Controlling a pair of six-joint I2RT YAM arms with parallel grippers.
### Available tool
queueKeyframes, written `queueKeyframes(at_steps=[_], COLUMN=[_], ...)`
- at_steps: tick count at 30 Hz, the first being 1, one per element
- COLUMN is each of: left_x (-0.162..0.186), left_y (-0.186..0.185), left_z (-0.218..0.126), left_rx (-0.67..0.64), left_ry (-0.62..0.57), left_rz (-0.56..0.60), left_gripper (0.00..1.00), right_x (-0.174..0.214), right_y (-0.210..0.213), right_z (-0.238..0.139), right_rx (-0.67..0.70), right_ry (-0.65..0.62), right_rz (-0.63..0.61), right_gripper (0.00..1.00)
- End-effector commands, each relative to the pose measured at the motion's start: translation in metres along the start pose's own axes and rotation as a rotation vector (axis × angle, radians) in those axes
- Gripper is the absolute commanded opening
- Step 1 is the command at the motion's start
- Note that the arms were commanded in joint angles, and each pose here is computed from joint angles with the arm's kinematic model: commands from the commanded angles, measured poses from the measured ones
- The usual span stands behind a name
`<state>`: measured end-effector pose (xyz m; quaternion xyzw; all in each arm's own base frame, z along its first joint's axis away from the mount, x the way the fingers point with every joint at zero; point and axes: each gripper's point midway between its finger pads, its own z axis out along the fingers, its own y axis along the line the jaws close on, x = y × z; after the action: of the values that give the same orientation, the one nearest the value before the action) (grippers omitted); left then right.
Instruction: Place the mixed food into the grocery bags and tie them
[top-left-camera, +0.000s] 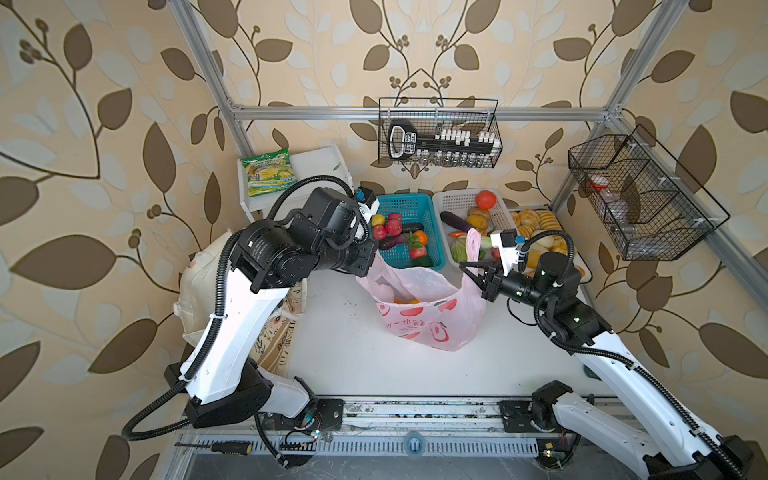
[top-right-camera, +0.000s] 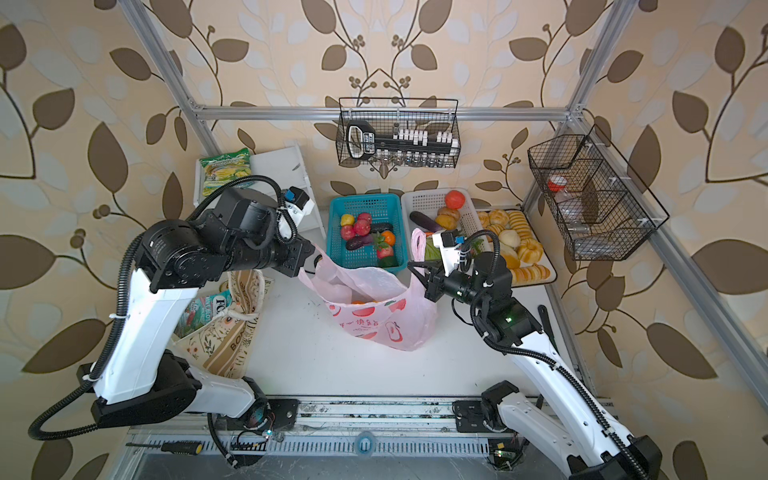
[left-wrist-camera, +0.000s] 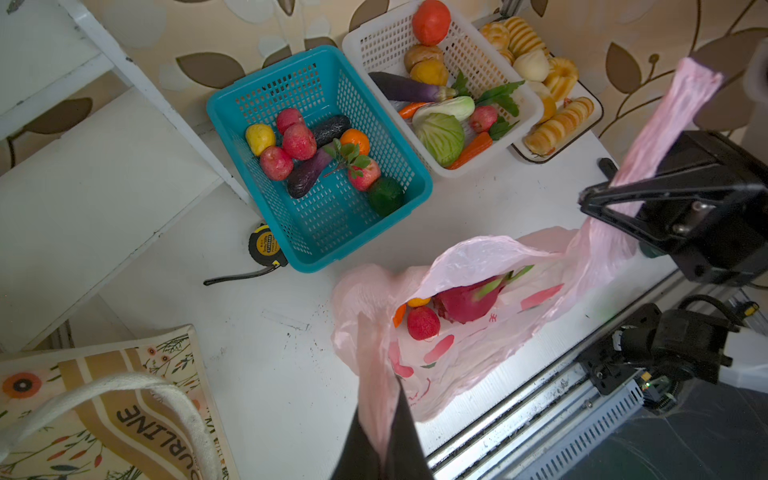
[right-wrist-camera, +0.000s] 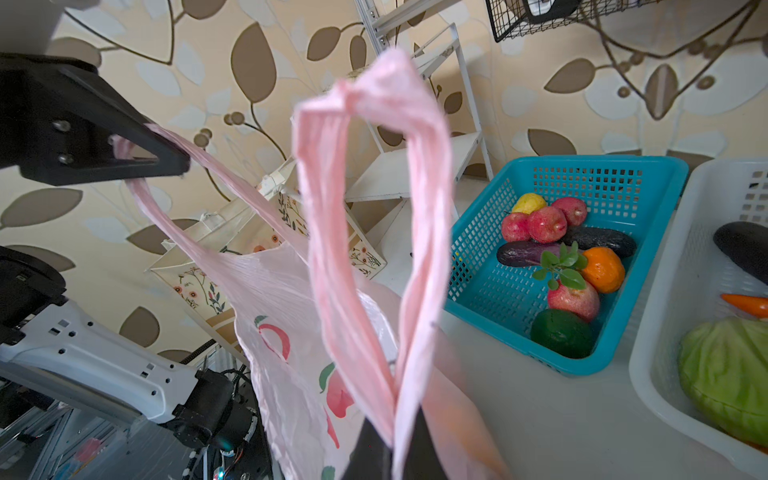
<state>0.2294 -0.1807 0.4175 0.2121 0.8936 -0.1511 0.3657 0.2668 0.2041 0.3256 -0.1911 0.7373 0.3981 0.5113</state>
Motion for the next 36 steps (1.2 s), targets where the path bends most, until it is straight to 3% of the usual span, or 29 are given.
queueKeyframes(at_steps=[1, 7, 17, 23, 30, 36], left_x=[-0.001, 0.0, 0.041, 0.035, 0.025, 0.012], left_y=[-0.014, -0.055, -0.135, -0.141, -0.148, -0.154], left_z=[-0.024, -0.041, 0.003, 0.025, 0.046, 0.055], left_rx=[0.092, 0.277, 0.567, 0.564, 0.553, 0.554], left_ry=[-0.025, -0.039, 0.198, 0.212, 0.199, 0.151], left_rz=[0.072, 0.206, 0.489, 0.56, 0.588, 0.588], left_gripper=[0.0, 0.0, 0.0, 0.0, 0.0, 0.0], right_x=[-0.01, 0.003, 0.02, 0.037, 0.041, 0.046], right_y=[0.011, 0.051, 0.088, 0.092, 0.079, 0.072], right_z=[-0.001, -0.003, 0.023, 0.033, 0.03, 0.02], right_rx=[-0.034, -0.21, -0.314, -0.41, -0.451, -0.439], right_ry=[0.029, 0.213, 0.434, 0.468, 0.393, 0.38], right_rz=[-0.019, 0.027, -0.04, -0.024, 0.045, 0.051], right_gripper=[0.0, 0.0, 0.0, 0.03, 0.08, 0.3])
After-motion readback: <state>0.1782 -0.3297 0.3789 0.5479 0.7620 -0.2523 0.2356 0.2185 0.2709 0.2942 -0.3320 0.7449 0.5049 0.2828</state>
